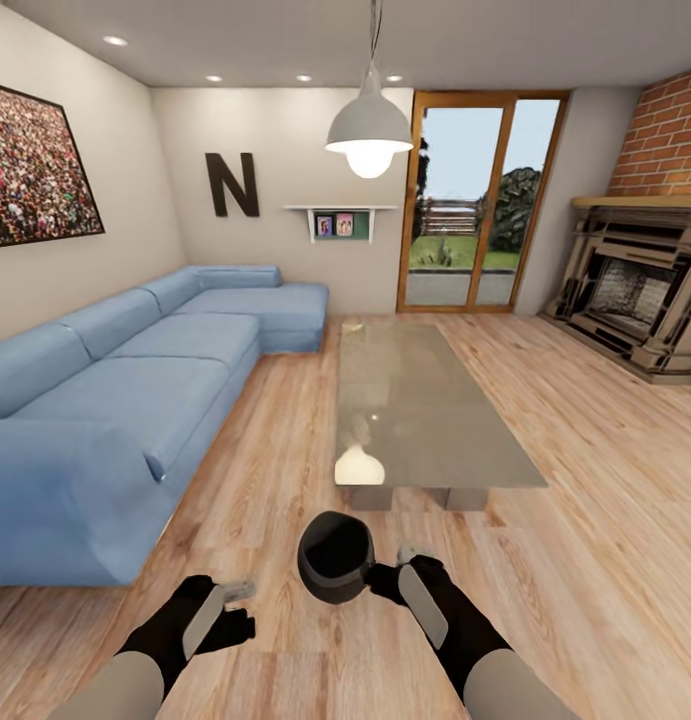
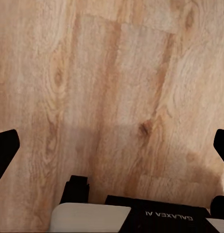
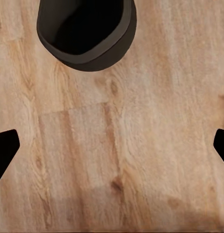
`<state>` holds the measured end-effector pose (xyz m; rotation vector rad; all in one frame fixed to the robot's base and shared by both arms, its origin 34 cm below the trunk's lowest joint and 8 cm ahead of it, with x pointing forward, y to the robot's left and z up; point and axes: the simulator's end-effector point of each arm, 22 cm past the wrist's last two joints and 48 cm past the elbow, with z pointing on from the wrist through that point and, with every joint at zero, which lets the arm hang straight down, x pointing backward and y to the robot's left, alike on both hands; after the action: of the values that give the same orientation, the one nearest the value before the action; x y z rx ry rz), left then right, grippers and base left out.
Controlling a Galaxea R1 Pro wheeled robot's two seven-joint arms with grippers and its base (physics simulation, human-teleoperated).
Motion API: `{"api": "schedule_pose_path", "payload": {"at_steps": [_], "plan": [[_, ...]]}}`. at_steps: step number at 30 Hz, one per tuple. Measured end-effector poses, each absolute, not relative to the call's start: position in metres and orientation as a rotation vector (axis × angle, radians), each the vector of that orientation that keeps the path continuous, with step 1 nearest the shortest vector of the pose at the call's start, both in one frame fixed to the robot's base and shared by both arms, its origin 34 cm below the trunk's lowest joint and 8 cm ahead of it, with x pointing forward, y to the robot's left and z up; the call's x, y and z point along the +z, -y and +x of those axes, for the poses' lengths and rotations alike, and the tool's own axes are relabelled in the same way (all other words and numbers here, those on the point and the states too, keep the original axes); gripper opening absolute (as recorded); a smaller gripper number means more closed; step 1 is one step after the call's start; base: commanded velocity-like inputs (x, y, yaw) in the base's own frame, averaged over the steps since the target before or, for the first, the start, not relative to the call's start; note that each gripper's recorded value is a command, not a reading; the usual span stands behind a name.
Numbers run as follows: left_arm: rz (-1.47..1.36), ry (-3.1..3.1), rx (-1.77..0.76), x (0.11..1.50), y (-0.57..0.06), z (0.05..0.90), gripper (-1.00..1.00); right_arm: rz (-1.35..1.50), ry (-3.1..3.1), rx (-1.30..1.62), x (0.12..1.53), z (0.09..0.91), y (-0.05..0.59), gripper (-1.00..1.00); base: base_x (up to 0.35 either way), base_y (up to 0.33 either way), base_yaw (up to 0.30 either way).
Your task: Place each of the two pumpkins and all three candles from the living room inside a cabinet in the living room (use any cabinet), then make sure every cabinet is closed, and position the cauldron so it is next to a table in the living room.
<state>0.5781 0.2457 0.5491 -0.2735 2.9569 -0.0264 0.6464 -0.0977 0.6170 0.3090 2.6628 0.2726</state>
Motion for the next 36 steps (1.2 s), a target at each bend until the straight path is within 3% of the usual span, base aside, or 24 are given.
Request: {"api": "schedule_pose_path", "payload": {"at_steps": [8,23,36], "plan": [[-0.325,-3.016,0.057,0.522,-0.263,0.524,1.00,0.392,-2.675,0.204,0.594,0.610,0.113,1.00,0.000,0.000,0.081],[-0.376,-2.976,0.241,0.501,-0.308,0.434,1.00,0.543,-2.799,-0.175,0.495,0.415,0.196,1.00,0.000,0.000,0.160],[-0.233,-2.947,0.324,0.504,-0.319,0.388,1.00,0.544,-2.881,-0.298,0.491,0.329,0.236,1.00,0.000,0.000,0.162]]}}
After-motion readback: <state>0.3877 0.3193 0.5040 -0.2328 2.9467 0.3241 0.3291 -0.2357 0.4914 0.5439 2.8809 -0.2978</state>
